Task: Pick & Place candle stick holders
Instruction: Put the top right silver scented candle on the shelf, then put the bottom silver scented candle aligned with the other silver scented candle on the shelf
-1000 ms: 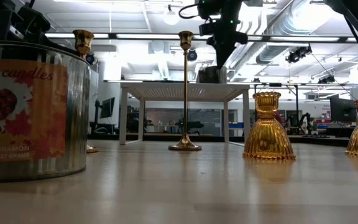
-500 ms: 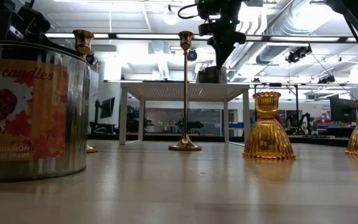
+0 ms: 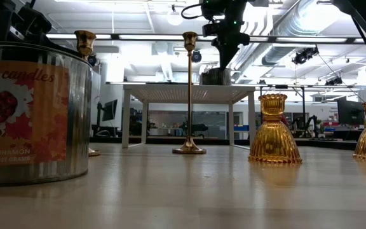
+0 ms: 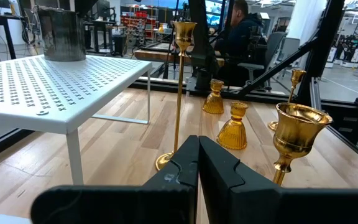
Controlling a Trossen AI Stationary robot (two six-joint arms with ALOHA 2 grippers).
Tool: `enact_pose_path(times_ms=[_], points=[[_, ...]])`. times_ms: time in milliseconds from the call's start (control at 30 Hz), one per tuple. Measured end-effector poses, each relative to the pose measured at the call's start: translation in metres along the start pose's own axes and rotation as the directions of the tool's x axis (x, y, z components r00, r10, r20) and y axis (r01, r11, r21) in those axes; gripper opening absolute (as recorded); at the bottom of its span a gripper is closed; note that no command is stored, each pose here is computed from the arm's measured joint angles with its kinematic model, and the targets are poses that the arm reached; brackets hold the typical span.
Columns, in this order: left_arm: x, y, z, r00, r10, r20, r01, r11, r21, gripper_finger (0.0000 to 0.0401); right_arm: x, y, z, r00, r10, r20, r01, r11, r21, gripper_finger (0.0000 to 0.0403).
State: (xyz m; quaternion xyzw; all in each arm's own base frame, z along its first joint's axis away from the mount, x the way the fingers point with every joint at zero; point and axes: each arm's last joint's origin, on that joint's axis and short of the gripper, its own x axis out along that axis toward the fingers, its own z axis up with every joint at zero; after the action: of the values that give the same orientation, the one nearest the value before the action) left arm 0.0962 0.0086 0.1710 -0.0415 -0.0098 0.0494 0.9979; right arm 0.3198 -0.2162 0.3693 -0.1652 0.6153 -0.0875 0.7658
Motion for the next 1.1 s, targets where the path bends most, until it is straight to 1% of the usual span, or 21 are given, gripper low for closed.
enact_pose_path(times_ms=[133, 200, 333, 500, 633, 833, 1100], points=[[0.000, 0.000, 0.000, 1.000, 0.000, 0.000, 0.000, 1.000, 0.000, 0.0003, 0.000, 0.000, 0.000, 1.000, 0.012, 0.010, -0.012, 1.000, -0.001, 0.0006], [0.000, 0.000, 0.000, 1.000, 0.000, 0.000, 0.000, 1.000, 0.000, 0.0003, 0.000, 0.001, 0.000, 1.000, 0.020, 0.018, -0.020, 1.000, -0.001, 0.0017], [0.000, 0.000, 0.000, 1.000, 0.000, -0.001, 0.000, 1.000, 0.000, 0.0003, 0.000, 0.000, 0.001, 1.000, 0.001, 0.013, -0.001, 1.000, 0.001, 0.0060], [0.000, 0.000, 0.000, 1.000, 0.000, 0.000, 0.000, 1.000, 0.000, 0.0003, 0.000, -0.003, -0.001, 0.999, -0.048, -0.024, 0.048, 0.999, 0.004, 0.0120], [0.000, 0.000, 0.000, 1.000, 0.000, 0.000, 0.000, 1.000, 0.000, 0.0003, -0.001, -0.003, -0.002, 0.998, -0.050, -0.023, 0.050, 0.999, 0.010, 0.0150], [0.000, 0.000, 0.000, 1.000, 0.001, 0.000, -0.001, 1.000, 0.000, 0.0003, -0.005, -0.004, -0.004, 0.999, -0.049, -0.014, 0.050, 0.996, 0.068, 0.0166], [0.000, 0.000, 0.000, 1.000, 0.000, -0.001, 0.000, 1.000, 0.000, 0.0003, -0.011, -0.003, -0.006, 0.999, -0.048, -0.010, 0.049, 0.990, 0.133, 0.0168]])
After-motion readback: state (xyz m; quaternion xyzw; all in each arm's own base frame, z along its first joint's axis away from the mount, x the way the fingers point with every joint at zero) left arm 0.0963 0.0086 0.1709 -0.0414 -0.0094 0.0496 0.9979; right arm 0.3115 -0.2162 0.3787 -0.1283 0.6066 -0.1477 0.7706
